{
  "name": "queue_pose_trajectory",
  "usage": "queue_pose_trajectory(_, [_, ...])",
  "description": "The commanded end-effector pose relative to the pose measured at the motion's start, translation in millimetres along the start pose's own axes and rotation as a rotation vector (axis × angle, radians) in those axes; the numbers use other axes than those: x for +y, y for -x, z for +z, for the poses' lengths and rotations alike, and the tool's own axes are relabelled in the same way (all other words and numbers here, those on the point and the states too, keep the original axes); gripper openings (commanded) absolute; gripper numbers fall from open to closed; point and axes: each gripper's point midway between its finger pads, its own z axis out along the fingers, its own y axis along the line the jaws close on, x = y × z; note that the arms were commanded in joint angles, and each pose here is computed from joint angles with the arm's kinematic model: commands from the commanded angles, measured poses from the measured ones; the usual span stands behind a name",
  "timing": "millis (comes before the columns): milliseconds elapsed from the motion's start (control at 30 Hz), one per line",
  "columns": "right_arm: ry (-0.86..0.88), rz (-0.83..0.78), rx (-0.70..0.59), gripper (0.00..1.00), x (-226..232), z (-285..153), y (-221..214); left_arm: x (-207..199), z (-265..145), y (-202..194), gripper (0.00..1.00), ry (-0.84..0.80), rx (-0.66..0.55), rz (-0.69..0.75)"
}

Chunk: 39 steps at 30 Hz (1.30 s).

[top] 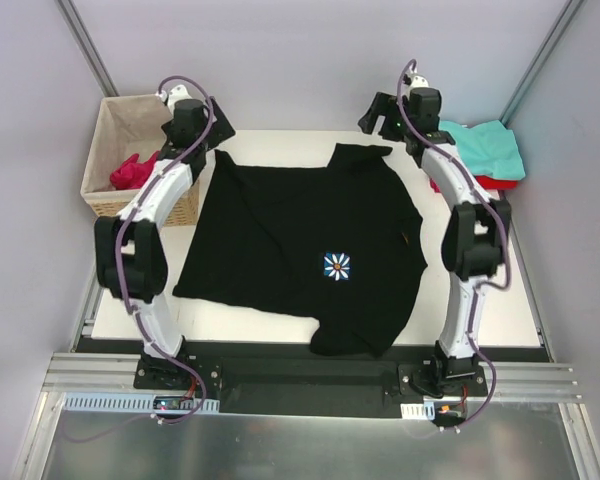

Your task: Fold and stack the t-shirts

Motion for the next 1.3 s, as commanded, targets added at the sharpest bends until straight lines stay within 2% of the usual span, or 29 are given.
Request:
queue_pose_trajectory(0, [0.096, -0.065, -0.18, 0.96, 94, -139, 74, -65, -106, 55, 0.99, -0.276, 0.007, -0.084])
queue_pose_trajectory(33, [0.098, -0.033, -0.136, 0.96, 98, -146, 56, -67, -119, 43, 0.99, -0.29, 0.058, -0.095])
queue_pose_trajectory(67, [0.062, -0.008, -0.039, 0.96, 85, -146, 11, -57, -126, 15, 0.99, -0.263, 0.126, -0.085])
queue_pose_trajectory(100, [0.068, -0.013, -0.01, 0.96, 94, -163, -3, -67, -152, 11, 0.99, -0.302, 0.128, -0.085])
queue_pose_trajectory(133, [0.033, -0.03, 0.04, 0.96, 86, -166, -27, -66, -162, 0, 0.99, -0.308, 0.145, -0.076])
queue_pose_trajectory(167, [-0.008, -0.032, 0.115, 0.96, 75, -168, -59, -53, -167, -28, 0.99, -0.272, 0.204, -0.053])
queue_pose_trajectory(200, [-0.037, -0.035, 0.184, 0.96, 70, -173, -85, -55, -185, -28, 0.99, -0.288, 0.198, -0.061])
queue_pose_trajectory(267, [-0.053, -0.03, 0.225, 0.96, 64, -180, -108, -44, -197, -52, 0.99, -0.289, 0.254, -0.059])
queue_pose_trajectory(300, [-0.082, -0.024, 0.279, 0.96, 53, -182, -134, -40, -209, -51, 0.99, -0.296, 0.252, -0.068])
queue_pose_trajectory(467, [-0.143, -0.019, 0.403, 0.96, 27, -177, -186, -15, -235, -73, 0.99, -0.287, 0.275, -0.053])
queue_pose_trajectory(700, [-0.175, -0.004, 0.494, 0.96, 13, -139, -219, 6, -253, -68, 0.99, -0.245, 0.233, -0.005])
queue_pose_trajectory(933, [-0.176, 0.009, 0.521, 0.96, 8, -106, -225, 15, -247, -69, 0.99, -0.2, 0.231, 0.036])
queue_pose_trajectory(1267, [-0.281, 0.077, 0.566, 0.96, -39, -91, -237, 16, -237, -60, 0.99, -0.163, 0.209, 0.078])
